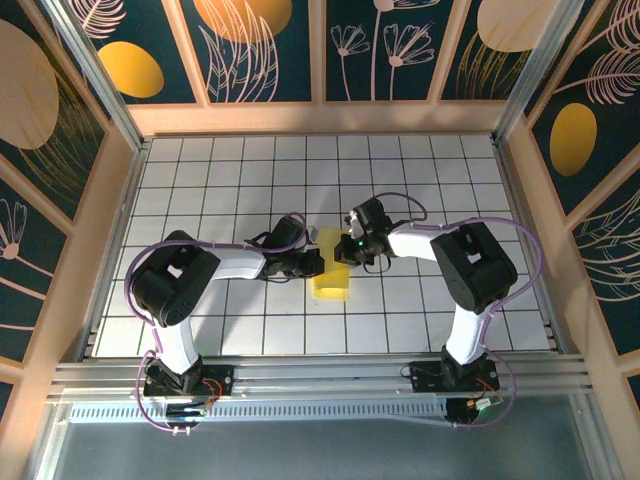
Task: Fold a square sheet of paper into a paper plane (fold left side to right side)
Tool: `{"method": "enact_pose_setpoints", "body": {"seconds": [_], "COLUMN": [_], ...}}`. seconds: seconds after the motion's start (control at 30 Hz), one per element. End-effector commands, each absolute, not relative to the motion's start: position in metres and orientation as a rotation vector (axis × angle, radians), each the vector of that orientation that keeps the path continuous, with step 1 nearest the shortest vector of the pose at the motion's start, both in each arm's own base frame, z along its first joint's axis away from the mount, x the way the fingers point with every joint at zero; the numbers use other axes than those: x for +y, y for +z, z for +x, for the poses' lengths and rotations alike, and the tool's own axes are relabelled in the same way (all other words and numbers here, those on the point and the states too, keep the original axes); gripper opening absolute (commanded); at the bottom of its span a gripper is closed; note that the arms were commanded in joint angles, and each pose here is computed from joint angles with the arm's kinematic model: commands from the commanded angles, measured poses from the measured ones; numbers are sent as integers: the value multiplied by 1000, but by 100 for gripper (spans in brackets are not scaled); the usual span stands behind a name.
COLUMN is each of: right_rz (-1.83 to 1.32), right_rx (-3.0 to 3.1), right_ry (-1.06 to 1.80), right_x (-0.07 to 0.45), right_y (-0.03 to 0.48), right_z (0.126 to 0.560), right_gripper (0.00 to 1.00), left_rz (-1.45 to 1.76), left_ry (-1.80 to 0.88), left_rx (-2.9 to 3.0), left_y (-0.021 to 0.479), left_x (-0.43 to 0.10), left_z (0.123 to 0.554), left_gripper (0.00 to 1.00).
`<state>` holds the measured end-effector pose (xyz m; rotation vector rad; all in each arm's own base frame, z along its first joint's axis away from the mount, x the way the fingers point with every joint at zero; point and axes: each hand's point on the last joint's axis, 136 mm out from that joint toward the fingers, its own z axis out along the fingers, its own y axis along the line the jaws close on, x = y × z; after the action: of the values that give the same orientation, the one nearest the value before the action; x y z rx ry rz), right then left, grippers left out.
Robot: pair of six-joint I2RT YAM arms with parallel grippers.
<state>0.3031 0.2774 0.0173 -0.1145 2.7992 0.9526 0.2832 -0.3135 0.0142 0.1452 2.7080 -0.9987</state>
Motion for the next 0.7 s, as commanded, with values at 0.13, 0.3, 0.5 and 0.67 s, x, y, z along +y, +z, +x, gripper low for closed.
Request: {"method": "enact_pose_setpoints", "body": {"seconds": [0.13,0.3,0.5,0.67], "right_rz": [-109,-122,-126,-126], "right_rx": [2888,2927,2945,2948], "right_ry": [802,755,726,731], "right_x": [259,254,250,251], "right_y": [-11,-21,-27,-27], "right_z": [296,292,290,290], "right_gripper": [0,0,0,0], "left_rz": [140,141,160,164], "left_ry": [-983,-1050,-1094,-1121], "left_rx": [2747,2675,2668,2673], "left_y": [8,34,42,36], "left_x": [-309,-313,-314,-315], "left_z": [272,274,267,262], "left_gripper": [1,10,11,8]}}
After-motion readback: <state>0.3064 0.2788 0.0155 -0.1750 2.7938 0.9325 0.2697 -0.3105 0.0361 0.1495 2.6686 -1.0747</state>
